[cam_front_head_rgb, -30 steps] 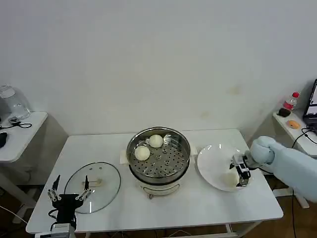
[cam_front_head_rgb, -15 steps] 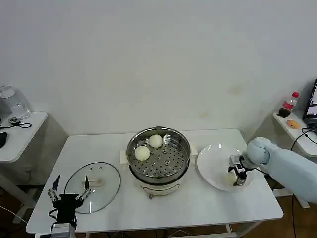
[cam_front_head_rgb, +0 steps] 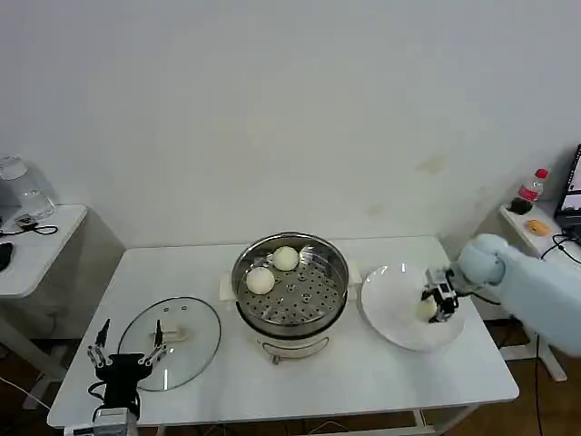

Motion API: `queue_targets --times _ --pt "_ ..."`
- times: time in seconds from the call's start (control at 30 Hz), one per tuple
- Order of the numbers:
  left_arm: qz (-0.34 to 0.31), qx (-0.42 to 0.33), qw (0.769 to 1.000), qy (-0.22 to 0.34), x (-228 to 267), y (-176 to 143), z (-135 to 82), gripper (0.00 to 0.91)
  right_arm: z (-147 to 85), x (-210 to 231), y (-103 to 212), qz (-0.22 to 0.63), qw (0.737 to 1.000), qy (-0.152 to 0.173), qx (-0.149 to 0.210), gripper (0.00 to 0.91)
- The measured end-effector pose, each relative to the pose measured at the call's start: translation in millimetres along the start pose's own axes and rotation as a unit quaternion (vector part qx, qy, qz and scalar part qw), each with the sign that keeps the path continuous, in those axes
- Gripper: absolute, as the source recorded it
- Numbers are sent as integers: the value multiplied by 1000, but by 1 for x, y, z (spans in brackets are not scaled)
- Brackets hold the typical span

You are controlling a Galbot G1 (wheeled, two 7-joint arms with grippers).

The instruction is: Take steamed baozi put them in steamer then cover it.

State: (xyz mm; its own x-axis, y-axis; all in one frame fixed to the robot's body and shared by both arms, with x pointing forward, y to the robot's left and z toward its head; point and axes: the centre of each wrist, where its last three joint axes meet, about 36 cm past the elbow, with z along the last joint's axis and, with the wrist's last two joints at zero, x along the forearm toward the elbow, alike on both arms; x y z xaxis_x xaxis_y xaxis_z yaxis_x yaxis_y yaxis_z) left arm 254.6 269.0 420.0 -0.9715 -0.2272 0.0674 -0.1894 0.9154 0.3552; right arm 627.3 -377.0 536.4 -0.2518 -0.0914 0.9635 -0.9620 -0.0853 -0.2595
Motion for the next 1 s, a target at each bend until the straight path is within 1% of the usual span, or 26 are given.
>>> queue_targets --times 0.1,0.2,0.37,0.53,0.63,0.73,0.87,1.0 --pt "1 1 1000 0 0 0 0 907 -12 26 -18 20 1000 -8 11 645" --pt "0 1 1000 -2 -1 2 -2 907 -28 54 -37 43 999 -17 27 645" --pt "-2 1 1000 -3 -2 5 -2 907 -67 103 -67 80 994 -31 65 645" --pt "-5 1 1000 -3 -2 6 -3 907 -113 137 -87 103 988 -43 110 655" --pt "-7 1 1000 -3 -1 8 -4 907 -144 145 -92 105 983 -51 142 655" --pt "-8 -1 1000 -3 0 9 -4 907 -175 142 -93 99 977 -60 177 655" --pt "-10 -2 1000 -6 2 10 -7 907 -215 130 -91 87 968 -71 224 655" --pt "-14 -1 1000 -7 3 12 -8 907 -248 111 -86 73 957 -80 268 655"
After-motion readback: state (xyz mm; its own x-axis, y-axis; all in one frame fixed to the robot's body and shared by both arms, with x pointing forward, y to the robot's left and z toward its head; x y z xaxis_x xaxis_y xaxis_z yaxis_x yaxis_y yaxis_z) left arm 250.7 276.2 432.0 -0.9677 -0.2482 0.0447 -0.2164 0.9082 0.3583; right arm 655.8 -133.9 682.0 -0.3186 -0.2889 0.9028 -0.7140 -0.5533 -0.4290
